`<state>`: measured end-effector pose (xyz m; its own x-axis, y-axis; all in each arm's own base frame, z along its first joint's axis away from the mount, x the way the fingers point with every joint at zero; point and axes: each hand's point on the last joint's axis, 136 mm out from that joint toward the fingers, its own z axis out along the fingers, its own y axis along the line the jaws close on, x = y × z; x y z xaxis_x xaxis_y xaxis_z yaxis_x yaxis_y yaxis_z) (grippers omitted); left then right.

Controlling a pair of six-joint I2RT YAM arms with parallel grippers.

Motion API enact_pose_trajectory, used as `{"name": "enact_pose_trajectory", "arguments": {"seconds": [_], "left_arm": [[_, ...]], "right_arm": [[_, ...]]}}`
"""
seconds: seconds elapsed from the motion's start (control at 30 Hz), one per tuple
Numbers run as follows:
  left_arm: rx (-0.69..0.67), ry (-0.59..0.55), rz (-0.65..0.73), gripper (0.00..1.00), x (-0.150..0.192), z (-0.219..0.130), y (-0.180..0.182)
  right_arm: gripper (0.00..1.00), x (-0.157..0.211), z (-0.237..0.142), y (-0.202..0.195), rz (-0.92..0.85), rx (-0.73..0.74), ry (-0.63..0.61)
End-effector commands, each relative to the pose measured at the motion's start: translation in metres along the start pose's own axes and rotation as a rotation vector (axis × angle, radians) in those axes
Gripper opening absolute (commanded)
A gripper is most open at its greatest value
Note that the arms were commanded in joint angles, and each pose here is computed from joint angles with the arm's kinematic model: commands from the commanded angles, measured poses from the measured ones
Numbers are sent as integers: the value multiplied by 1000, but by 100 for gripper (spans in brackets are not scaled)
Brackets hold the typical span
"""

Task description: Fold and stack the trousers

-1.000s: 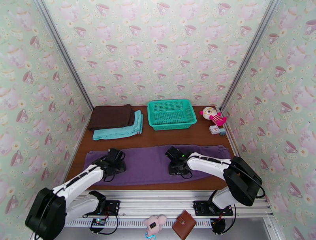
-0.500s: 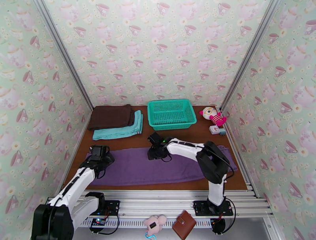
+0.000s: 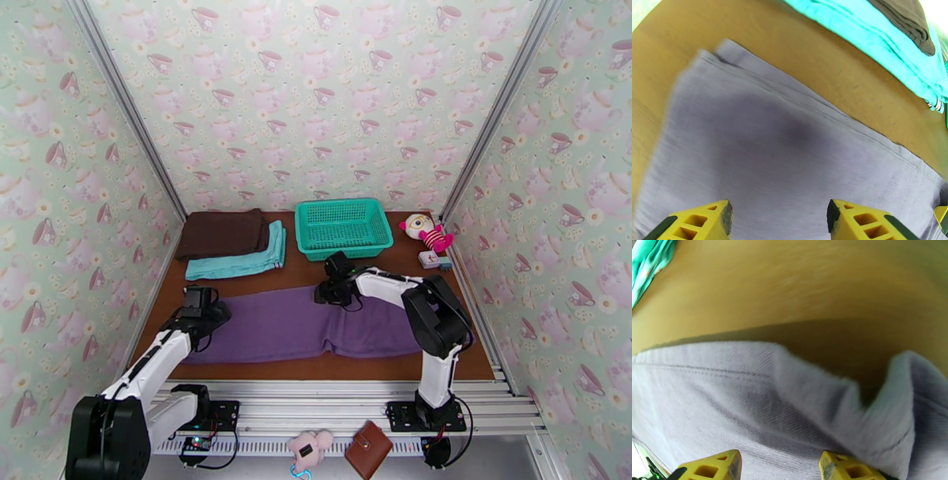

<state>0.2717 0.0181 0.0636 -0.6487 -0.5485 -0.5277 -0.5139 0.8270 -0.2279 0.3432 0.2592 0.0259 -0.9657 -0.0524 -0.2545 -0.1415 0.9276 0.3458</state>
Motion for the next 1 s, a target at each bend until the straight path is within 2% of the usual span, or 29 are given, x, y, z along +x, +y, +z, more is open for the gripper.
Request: {"name": "enact_pose_trajectory", "arguments": {"seconds": [0.0,0.13,0.33,0.47,0.6,0.97], "left_arm": [[25,-30,4,67,-21,-6,-11],[-28,-59,-7,67,-38,-9,-3],[-119,-60,-15,64,-68,-4,20],[-157,-23,-38,60,-75,9,32],[-179,-40,-38,59,-81,18,35],[-175,47,-27,52,-88,63,26]], "right_arm": [[58,24,5,-54,6,191,80],[58,5,-16,-34,-106,176,-16],[58,-7,-33,29,-268,-4,-99],[58,-10,-35,34,-321,-31,-131],[58,-5,-31,41,-332,-100,-165],[58,5,-24,45,-343,-144,-122]]}}
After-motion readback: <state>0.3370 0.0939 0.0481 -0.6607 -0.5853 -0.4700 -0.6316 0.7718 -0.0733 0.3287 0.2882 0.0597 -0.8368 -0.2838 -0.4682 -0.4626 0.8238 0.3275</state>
